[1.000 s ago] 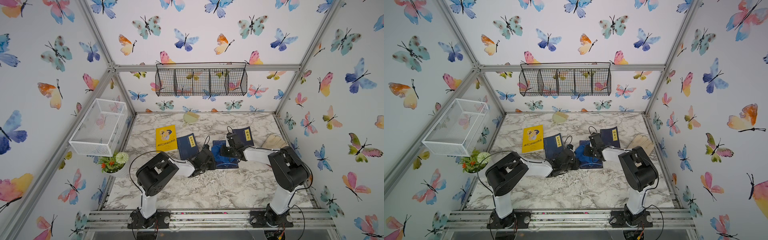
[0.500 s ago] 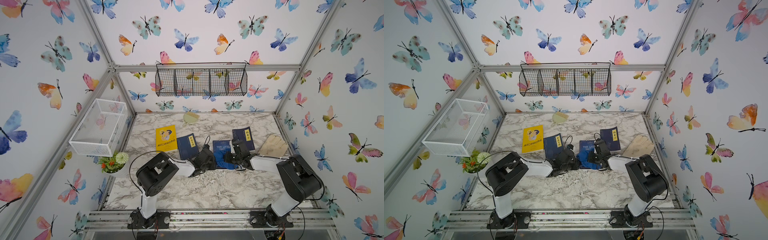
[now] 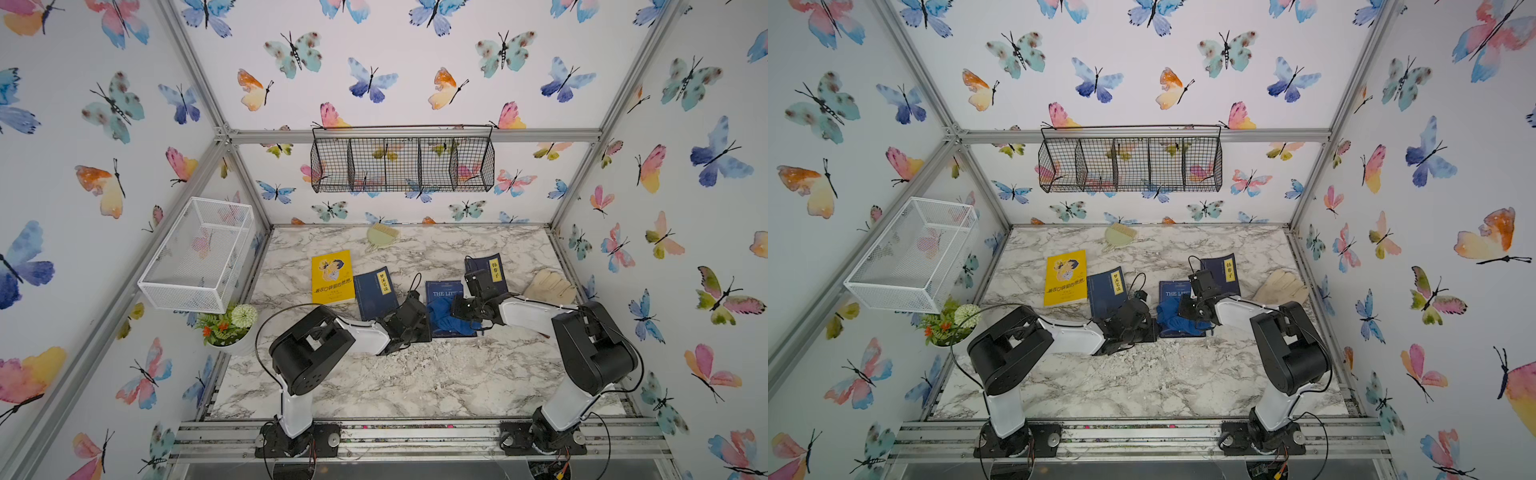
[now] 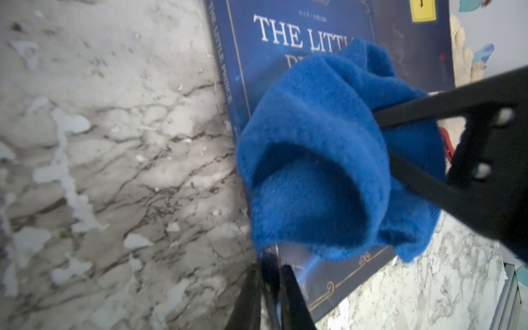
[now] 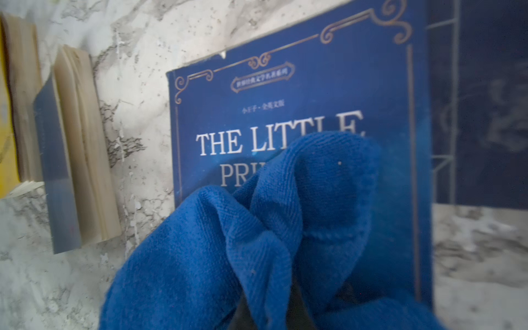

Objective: Wipe the cover of the book
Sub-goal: Wipe the dirt from the cover of the book.

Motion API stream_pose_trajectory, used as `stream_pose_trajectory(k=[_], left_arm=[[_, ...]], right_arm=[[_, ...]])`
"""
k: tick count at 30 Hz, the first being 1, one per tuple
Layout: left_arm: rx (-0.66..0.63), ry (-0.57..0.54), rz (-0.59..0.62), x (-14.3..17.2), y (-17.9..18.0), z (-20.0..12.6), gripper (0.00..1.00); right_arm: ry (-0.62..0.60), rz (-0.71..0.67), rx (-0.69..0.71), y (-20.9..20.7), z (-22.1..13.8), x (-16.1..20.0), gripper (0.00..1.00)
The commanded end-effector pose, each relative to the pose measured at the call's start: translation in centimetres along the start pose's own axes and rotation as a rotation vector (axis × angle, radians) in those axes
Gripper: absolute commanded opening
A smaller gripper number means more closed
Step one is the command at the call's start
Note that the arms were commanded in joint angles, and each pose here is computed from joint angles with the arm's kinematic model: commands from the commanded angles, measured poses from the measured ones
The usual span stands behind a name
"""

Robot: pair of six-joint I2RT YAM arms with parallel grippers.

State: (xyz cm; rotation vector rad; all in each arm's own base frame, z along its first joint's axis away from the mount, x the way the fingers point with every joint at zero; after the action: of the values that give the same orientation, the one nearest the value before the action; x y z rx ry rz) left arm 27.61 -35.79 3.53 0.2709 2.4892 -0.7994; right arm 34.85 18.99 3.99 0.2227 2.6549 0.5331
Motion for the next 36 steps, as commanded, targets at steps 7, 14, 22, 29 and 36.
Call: stream_pose_trajectory(k=[7,14,22,29,36], left_arm=[[-0.075,-0.038,0.052,-3.2,0.4,-6.1,0.5],[-0.179,-0.123,-0.058,-5.9,8.1,-9.6,0.46],[-0.319,-0.142,-0.209,-5.2,16.7,-11.5,0.47],[-0.319,-0.127,-0.242,-3.9,18.6,-10.8,0.41],[-0.29,-0.091,-0.236,-3.6,18.8,-9.0,0.3]], right_arm=[[-0.111,-0.047,0.144,1.0,-5.8,-5.8,0.05],[-0.181,-0.066,-0.042,7.7,-7.6,-9.3,0.05],[-0.15,-0.17,-0.194,17.5,-6.2,-8.1,0.05],[-0.074,-0.254,-0.246,23.4,-2.3,-4.6,0.05],[0.048,-0.279,-0.223,23.9,5.5,-0.7,0.04]])
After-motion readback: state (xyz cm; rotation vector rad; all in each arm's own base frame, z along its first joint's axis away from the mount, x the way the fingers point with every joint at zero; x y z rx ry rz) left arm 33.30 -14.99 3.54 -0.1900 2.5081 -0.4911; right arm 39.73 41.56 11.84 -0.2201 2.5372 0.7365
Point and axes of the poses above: each gripper's point midway between its finger pads, its own z axis out along the fingers, its own y axis along the line the jaws close on, x = y × z, the point moved 1 cm from there along -z, back along the fingers, and after that the axes turned 5 degrees about z, right-handed, at the moved point
